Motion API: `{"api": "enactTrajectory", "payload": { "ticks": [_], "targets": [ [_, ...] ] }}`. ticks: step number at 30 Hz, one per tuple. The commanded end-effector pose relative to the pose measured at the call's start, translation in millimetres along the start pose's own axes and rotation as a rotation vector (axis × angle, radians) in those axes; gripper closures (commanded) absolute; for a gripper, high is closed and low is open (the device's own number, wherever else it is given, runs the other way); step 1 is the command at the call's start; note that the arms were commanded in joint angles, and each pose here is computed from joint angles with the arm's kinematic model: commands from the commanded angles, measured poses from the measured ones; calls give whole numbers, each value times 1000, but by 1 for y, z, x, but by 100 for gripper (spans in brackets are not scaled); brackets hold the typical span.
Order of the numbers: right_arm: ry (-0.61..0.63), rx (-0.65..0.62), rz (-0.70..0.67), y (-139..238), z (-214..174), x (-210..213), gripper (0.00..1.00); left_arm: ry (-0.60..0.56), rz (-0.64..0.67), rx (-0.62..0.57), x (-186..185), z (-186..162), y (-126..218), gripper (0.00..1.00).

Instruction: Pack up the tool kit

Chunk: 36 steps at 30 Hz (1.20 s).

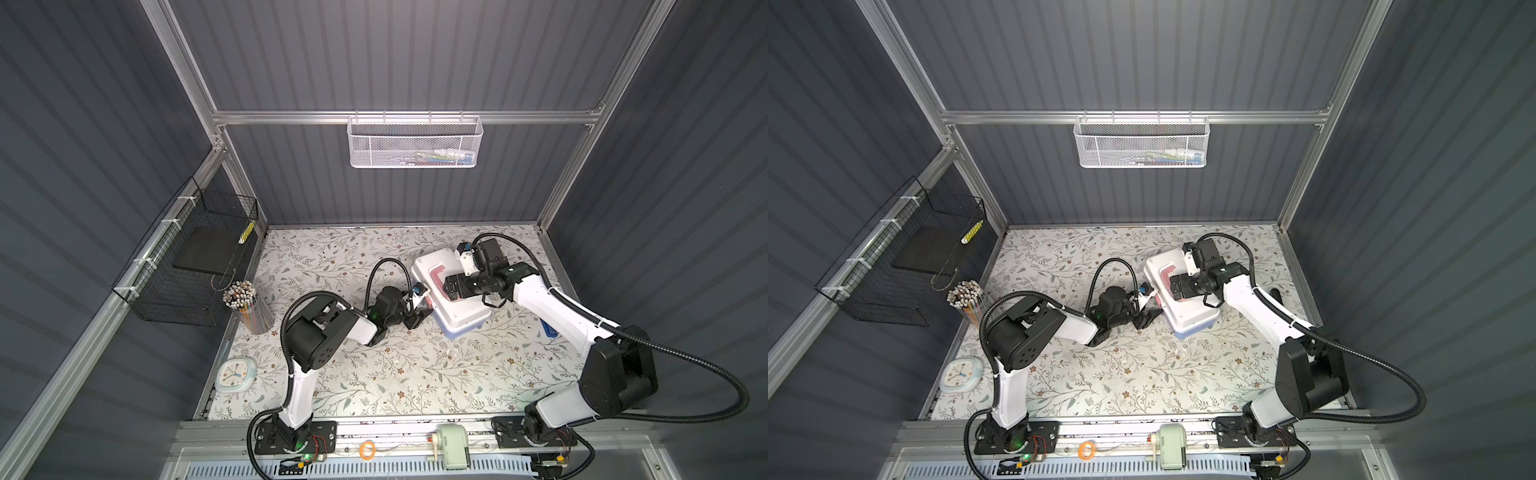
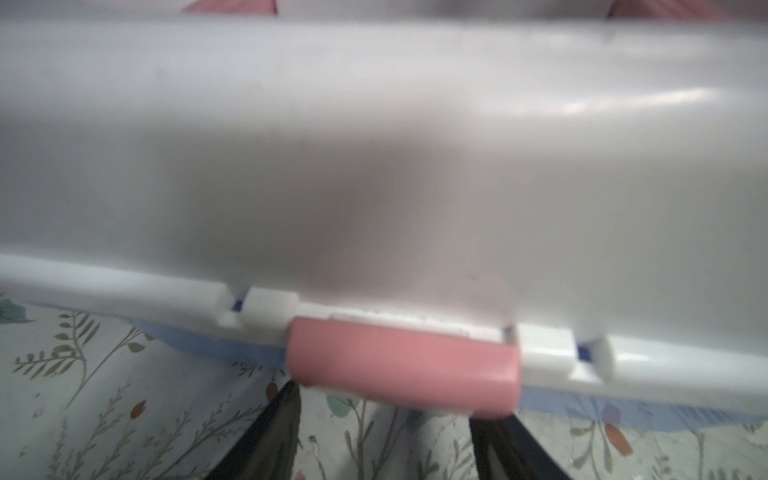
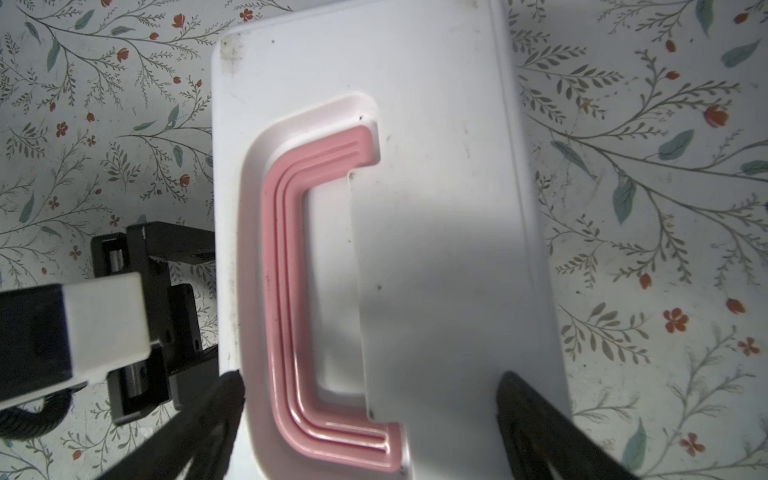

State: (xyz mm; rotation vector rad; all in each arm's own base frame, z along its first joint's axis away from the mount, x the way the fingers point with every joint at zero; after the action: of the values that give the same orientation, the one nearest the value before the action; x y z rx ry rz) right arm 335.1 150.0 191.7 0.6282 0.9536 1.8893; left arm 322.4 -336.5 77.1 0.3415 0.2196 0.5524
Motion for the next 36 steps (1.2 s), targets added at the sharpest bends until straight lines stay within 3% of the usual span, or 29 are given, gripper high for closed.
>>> {"api": "enactTrajectory", "payload": {
  "ticks": [1,13,26,29,32,36],
  "targets": [
    [-31,153,-4,-15,-34,-3,5,-54,-8,-116,-1,42,3,35],
    [-36,174,-13,-18,-37,-6,5,-60,-48,-111,0,42,-1,39],
    [-44,176,-5,-19,-34,-7,5,-59,-59,-114,-1,47,1,52],
    [-44,179,-4,-20,-35,-7,5,-61,-59,-105,-1,51,2,51],
    [-43,180,-3,-20,-35,-7,5,-67,-47,-106,1,54,2,40],
    [-45,178,0,-19,-35,-7,5,-75,-46,-103,2,52,-1,38]
  ]
}}
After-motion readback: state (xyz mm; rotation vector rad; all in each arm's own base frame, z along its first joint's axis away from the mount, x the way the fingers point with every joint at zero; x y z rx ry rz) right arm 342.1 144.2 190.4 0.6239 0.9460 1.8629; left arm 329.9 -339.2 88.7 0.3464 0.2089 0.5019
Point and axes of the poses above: each gripper's point midway between its finger pads, its own y axis back along the fingers, its own x axis along the line the jaws close on, z = x × y, the point moved 5 cm from there along y, back along the fingers, and after that the axes turned 10 degrees about y, right-handed, at the moved point
